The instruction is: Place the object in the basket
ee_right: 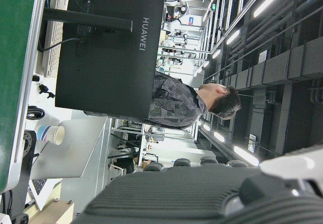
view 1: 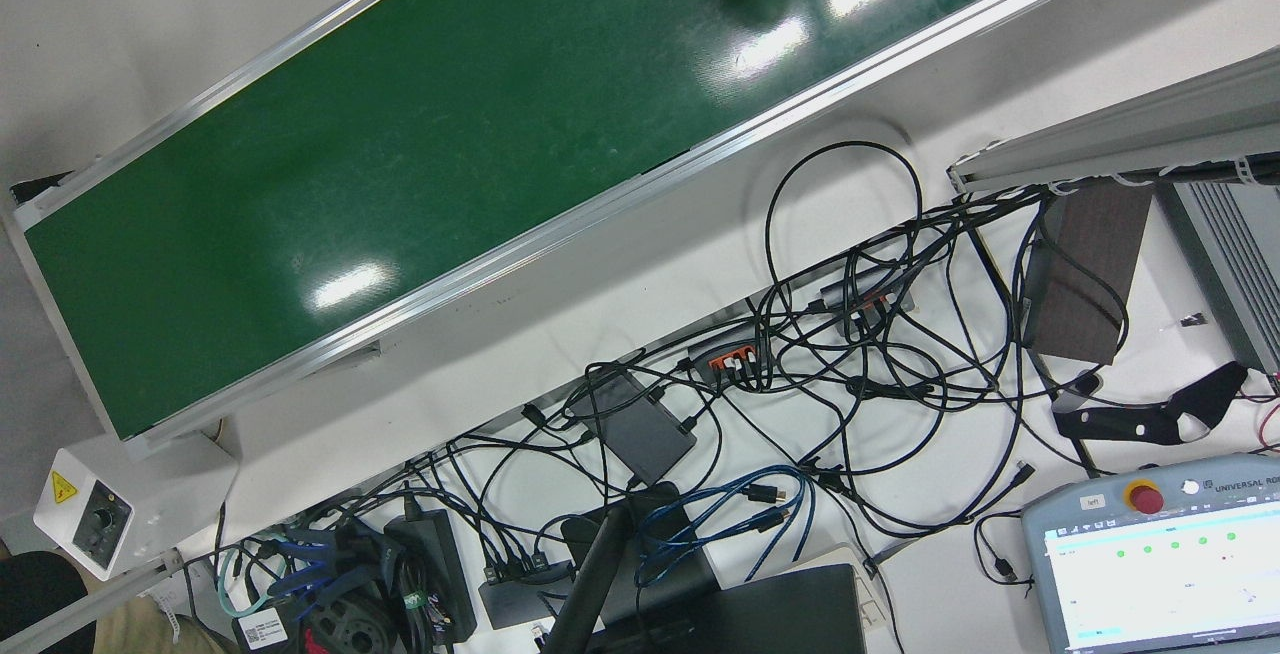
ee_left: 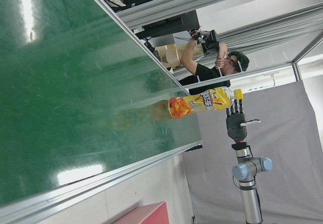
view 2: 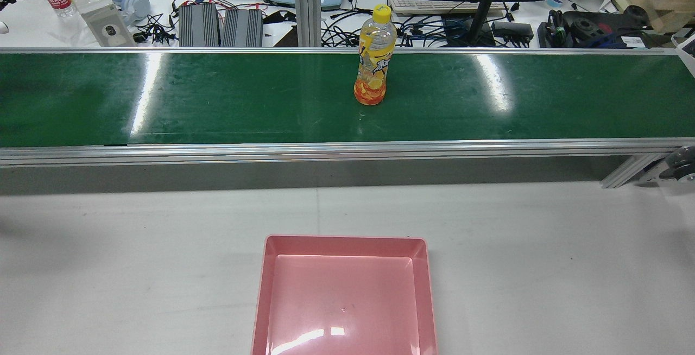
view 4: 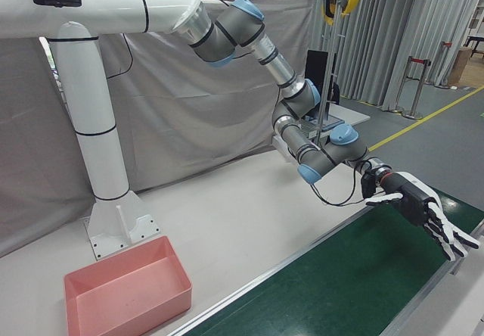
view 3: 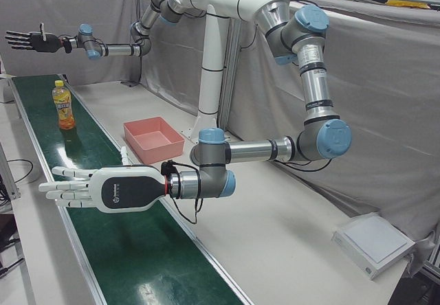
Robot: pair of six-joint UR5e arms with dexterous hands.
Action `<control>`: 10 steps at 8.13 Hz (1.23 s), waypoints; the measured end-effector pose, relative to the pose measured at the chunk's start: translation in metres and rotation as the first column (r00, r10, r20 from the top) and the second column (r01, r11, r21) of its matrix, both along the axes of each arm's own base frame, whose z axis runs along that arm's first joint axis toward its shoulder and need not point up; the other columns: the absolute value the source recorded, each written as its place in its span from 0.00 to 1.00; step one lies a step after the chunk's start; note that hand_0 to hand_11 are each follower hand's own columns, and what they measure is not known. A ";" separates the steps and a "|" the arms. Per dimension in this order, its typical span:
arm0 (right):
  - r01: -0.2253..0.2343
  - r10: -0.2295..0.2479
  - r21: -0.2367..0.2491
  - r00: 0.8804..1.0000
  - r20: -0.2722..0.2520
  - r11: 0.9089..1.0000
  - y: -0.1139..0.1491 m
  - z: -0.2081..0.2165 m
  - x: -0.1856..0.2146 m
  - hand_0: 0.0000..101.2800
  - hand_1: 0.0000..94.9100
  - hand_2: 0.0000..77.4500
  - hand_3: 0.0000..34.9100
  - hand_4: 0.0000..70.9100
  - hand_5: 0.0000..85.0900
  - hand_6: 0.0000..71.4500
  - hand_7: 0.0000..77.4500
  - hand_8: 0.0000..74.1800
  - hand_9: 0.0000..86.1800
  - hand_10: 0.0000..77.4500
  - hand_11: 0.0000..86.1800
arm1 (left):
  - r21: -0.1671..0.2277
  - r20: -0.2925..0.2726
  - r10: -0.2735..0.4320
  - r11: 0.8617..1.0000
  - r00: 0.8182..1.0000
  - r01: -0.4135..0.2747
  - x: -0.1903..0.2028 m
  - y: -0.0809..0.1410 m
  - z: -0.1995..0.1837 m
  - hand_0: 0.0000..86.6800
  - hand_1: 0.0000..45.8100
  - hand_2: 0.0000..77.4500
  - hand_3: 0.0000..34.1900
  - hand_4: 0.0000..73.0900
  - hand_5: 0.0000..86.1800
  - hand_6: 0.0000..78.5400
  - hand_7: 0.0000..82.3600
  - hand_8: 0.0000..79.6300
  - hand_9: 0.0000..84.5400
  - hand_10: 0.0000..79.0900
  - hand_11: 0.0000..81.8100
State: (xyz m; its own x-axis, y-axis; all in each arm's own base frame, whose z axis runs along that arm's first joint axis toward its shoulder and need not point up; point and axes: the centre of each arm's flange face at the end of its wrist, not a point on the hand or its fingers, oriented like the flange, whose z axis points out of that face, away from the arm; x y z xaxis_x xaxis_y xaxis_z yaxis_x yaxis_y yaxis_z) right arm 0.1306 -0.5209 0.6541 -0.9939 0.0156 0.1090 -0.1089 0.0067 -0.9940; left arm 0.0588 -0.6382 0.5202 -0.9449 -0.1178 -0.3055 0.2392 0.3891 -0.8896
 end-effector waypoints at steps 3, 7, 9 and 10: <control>0.000 0.000 0.001 1.000 0.000 1.000 0.000 0.000 0.000 0.00 0.00 0.01 0.01 0.00 0.00 0.00 0.01 0.00 0.00 0.00 0.00 | 0.004 -0.001 0.000 1.000 1.000 0.000 0.000 0.000 -0.002 0.59 0.29 0.01 0.00 0.25 0.13 0.00 0.01 0.05 0.10 0.10 0.15; 0.000 0.000 0.000 1.000 0.000 1.000 0.000 0.000 0.000 0.00 0.00 0.01 0.01 0.00 0.00 0.00 0.01 0.00 0.00 0.00 0.00 | 0.002 -0.001 0.000 1.000 1.000 0.000 0.000 0.000 -0.002 0.59 0.29 0.00 0.00 0.25 0.13 0.00 0.01 0.05 0.10 0.10 0.15; 0.000 0.000 0.000 1.000 0.000 1.000 0.000 0.000 0.000 0.00 0.00 0.01 0.01 0.00 0.00 0.00 0.01 0.00 0.00 0.00 0.00 | 0.001 0.000 0.000 1.000 1.000 0.000 0.000 0.000 -0.001 0.59 0.29 0.01 0.00 0.25 0.13 0.00 0.01 0.05 0.10 0.10 0.15; 0.000 0.000 0.000 1.000 0.000 1.000 0.000 0.000 0.000 0.00 0.00 0.01 0.01 0.00 0.00 0.00 0.01 0.00 0.00 0.00 0.00 | -0.001 0.001 0.000 1.000 1.000 0.000 0.000 0.000 0.000 0.59 0.29 0.00 0.00 0.25 0.13 0.00 0.01 0.05 0.10 0.10 0.16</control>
